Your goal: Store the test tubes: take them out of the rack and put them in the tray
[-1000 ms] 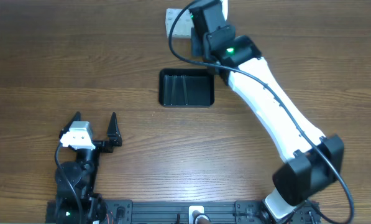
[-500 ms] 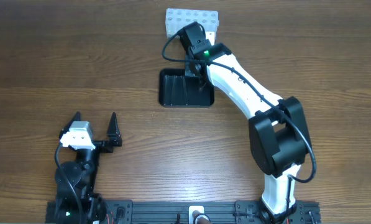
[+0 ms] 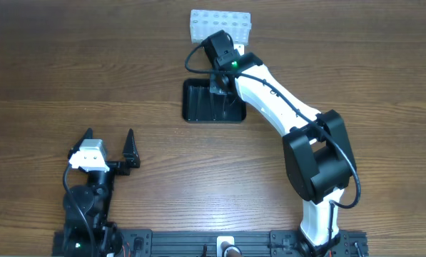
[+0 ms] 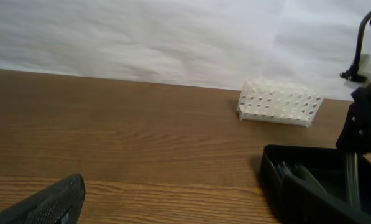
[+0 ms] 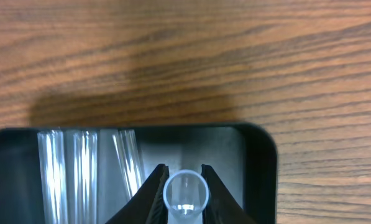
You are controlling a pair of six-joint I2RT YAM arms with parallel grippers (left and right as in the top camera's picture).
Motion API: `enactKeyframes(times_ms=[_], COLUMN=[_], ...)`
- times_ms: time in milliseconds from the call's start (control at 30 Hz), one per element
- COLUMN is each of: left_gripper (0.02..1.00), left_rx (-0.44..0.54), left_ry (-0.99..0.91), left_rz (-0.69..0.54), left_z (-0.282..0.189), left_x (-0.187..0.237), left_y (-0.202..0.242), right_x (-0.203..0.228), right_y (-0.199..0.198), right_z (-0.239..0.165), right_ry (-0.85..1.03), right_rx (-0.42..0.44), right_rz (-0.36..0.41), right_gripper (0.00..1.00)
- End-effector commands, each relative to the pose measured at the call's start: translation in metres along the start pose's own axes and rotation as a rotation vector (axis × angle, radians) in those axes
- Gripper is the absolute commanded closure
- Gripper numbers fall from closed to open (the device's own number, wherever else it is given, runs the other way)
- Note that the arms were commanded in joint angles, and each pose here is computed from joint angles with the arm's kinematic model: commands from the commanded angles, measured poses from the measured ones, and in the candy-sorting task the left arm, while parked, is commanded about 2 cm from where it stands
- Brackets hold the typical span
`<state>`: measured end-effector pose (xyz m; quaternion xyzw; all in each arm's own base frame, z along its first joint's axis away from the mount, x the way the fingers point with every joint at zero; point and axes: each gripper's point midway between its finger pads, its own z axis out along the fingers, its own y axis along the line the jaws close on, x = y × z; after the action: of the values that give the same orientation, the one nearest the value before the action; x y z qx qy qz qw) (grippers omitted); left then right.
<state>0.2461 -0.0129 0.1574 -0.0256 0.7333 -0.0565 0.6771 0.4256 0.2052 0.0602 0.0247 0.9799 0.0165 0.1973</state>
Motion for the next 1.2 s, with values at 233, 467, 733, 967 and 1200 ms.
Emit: enactKeyframes(times_ms=[233,467,733,967,1200], left_gripper=[0.020,0.018,0.018,0.018,0.018], left_rx=[0.004,0.004,0.004,0.004,0.004], left_ry=[-0.002,-0.002,-0.002,-0.002,-0.002], left_rz=[0.014,0.014,0.014,0.014,0.014], left_z=[0.000,0.000,0.000,0.000,0.000], left_x=[0.001,0.001,0.001,0.001,0.001], left_y=[0.000,0.000,0.000,0.000,0.000], right_x=[-0.003,-0.050,-0.094,-0.029,0.052], right_y=[0.008,0.005,-0.120,-0.193,-0.226], right_z=[0.001,-0.088,-0.214,-0.244,-0.226], right_ry=[-0.052,-0.303,-0.671,-0.828,-0.911], right_rx=[0.010,0.009,0.065,0.171,0.190], right_rz=[-0.013,-0.124,-0.011,-0.009,0.059], right_gripper=[0.509,0.165,0.038,0.007,0.009])
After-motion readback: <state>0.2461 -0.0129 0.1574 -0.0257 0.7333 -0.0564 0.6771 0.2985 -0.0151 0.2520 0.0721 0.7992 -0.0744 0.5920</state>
